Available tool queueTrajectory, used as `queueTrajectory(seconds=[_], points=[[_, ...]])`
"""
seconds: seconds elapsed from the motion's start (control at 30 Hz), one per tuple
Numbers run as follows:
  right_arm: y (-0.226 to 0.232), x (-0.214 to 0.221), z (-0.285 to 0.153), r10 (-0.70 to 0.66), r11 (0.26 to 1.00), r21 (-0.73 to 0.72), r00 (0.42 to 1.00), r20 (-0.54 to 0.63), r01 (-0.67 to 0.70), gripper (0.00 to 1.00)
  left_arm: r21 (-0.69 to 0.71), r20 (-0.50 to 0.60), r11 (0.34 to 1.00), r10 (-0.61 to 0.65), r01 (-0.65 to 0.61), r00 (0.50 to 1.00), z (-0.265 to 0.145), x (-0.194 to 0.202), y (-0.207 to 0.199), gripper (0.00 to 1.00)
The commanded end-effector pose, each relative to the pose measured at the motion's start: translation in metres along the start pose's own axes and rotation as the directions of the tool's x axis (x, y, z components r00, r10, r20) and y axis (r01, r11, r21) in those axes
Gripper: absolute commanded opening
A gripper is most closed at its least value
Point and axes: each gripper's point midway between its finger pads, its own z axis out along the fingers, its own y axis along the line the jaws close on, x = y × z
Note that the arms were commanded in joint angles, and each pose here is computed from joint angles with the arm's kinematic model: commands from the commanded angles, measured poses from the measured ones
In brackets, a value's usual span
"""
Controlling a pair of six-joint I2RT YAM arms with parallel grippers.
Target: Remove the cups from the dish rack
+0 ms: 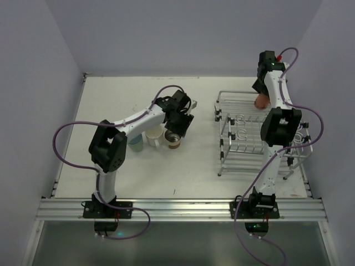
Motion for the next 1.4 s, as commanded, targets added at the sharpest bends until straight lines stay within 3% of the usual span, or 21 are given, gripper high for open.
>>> queueTrajectory(seconds=[0.0, 0.53, 0.63, 0.67, 0.9, 1.37], points=[[0.006, 0.007, 0.025, -0.032, 0.999, 0.006, 0.999, 0.001, 0.032, 0.72, 0.033, 0.070, 0.999, -0.003, 0.001, 0.998, -0.017, -0.016, -0.004, 0.56], [0.008, 0.004, 0.035, -0.091, 0.996, 0.008, 0.995, 0.025, 0.091, 0.51, 0.050, 0.065, 0.999, -0.009, 0.006, 0.998, -0.017, -0.015, -0.005, 0.56], [0.007, 0.007, 0.037, -0.111, 0.994, 0.013, 0.994, 0.020, 0.110, 0.37, 0.050, 0.070, 0.999, -0.009, 0.005, 0.998, -0.017, -0.016, -0.006, 0.56], [0.006, 0.008, 0.037, -0.115, 0.993, 0.013, 0.993, 0.017, 0.115, 0.28, 0.053, 0.066, 0.999, -0.009, 0.005, 0.998, -0.017, -0.016, -0.006, 0.56], [0.000, 0.016, 0.035, -0.134, 0.991, 0.014, 0.991, 0.005, 0.133, 0.00, 0.055, 0.064, 0.998, -0.007, 0.004, 0.998, -0.017, -0.015, -0.006, 0.56], [0.002, 0.011, 0.007, -0.104, 0.993, -0.043, 0.994, 0.036, 0.106, 0.00, 0.036, 0.079, 0.999, 0.004, -0.007, 0.997, -0.018, -0.022, -0.003, 0.57]])
